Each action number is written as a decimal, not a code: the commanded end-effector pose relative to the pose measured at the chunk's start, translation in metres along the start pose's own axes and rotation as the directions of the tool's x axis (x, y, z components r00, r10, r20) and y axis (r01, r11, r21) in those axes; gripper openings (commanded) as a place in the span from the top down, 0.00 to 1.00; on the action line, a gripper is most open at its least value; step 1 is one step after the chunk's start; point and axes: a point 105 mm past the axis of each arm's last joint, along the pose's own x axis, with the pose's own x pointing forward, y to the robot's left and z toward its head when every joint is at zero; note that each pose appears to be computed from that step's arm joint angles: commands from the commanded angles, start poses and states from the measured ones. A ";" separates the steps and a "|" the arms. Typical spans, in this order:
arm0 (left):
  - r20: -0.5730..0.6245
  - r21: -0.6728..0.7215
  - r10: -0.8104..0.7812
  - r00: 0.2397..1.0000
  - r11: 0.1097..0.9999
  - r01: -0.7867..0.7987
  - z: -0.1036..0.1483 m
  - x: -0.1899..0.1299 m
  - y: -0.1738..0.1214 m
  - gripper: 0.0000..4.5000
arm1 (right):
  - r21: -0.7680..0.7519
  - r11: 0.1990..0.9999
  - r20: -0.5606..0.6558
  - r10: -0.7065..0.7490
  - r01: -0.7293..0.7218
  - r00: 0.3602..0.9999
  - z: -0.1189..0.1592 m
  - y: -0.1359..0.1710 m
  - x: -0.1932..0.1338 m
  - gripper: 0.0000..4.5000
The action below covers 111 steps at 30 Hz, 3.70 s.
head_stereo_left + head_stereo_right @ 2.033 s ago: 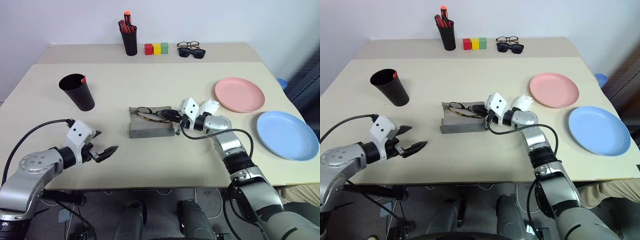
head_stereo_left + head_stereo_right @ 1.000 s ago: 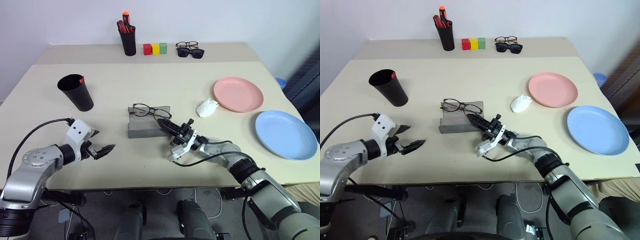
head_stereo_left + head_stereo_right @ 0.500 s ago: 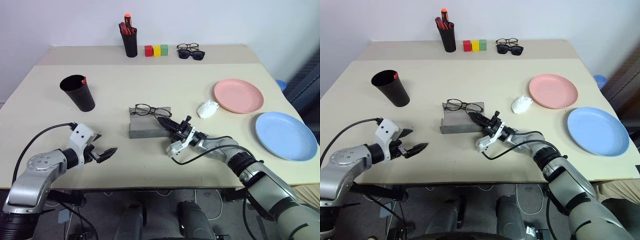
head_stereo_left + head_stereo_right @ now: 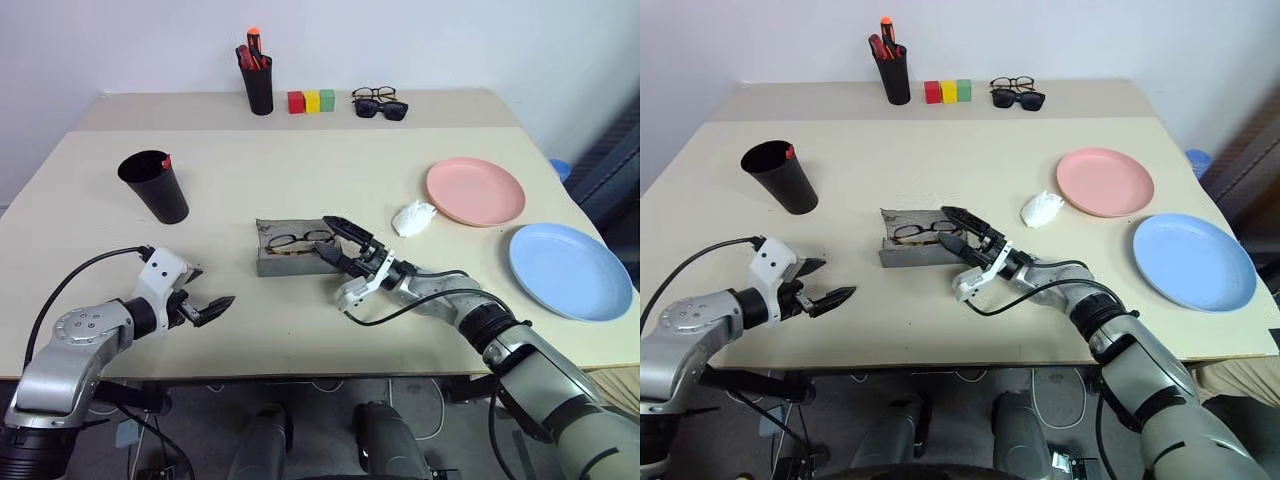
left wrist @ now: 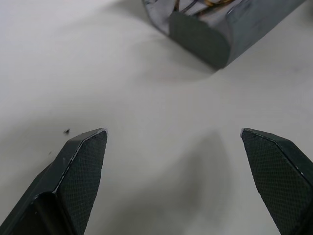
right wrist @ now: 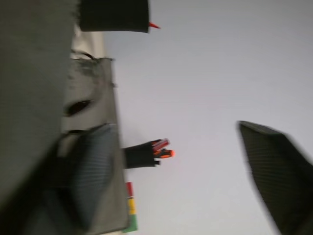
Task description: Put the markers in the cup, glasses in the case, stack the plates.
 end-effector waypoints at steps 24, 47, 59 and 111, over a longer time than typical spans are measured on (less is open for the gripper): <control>0.106 0.120 -0.626 0.773 0.780 0.615 0.065 0.016 0.003 0.00 | 0.829 0.522 -0.400 0.302 0.201 0.865 -0.031 -0.078 -0.100 0.01; 0.086 0.250 -0.709 0.700 0.695 0.674 0.069 -0.022 0.001 0.00 | 0.963 0.073 0.209 0.411 -0.260 0.888 -0.024 -0.016 0.010 0.01; 0.132 0.210 -0.661 0.739 0.747 0.631 0.066 -0.034 -0.008 0.00 | 0.965 0.058 0.212 0.401 -0.256 0.891 -0.026 -0.004 0.025 0.01; 0.220 0.152 -0.536 0.815 0.844 0.514 0.061 -0.040 -0.006 0.00 | 0.777 0.611 0.088 0.129 -0.149 0.988 -0.012 -0.027 0.037 0.99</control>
